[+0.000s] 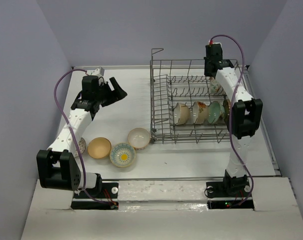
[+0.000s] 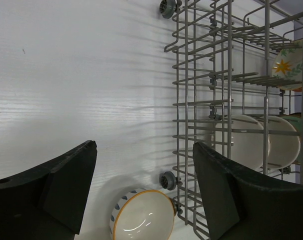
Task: Load the bowls into the dish rack
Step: Insert the bowl into the dish rack, then pick up the bowl from the center of the board.
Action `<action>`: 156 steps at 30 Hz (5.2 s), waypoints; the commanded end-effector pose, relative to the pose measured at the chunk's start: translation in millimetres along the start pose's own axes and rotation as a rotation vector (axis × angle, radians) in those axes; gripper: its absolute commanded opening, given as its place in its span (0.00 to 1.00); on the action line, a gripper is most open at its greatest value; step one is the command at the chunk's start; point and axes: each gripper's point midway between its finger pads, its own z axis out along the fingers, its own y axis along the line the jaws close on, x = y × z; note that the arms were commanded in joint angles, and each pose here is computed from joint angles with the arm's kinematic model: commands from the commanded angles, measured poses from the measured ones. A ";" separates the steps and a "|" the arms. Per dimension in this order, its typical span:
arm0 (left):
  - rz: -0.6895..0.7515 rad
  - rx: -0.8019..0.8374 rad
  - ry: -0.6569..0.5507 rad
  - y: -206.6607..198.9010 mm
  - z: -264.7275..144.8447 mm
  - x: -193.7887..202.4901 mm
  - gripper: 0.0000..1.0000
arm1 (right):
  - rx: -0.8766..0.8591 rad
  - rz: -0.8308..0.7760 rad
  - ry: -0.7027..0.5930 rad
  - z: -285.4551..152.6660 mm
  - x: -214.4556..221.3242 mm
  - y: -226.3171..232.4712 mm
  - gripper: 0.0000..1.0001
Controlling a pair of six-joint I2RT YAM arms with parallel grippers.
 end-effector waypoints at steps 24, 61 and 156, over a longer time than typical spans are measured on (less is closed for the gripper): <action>0.005 0.000 -0.017 1.7 1.8 -4.1 0.86 | 0.113 0.089 -0.031 -14.4 -30.6 -71.6 0.44; -0.023 -0.130 -0.032 25.5 -1.8 2.7 0.86 | -0.353 0.172 -0.238 -191.4 -77.1 26.7 0.66; 0.173 -0.370 0.378 43.4 1.5 192.1 0.00 | -0.684 0.142 -0.194 -266.3 23.3 99.1 0.70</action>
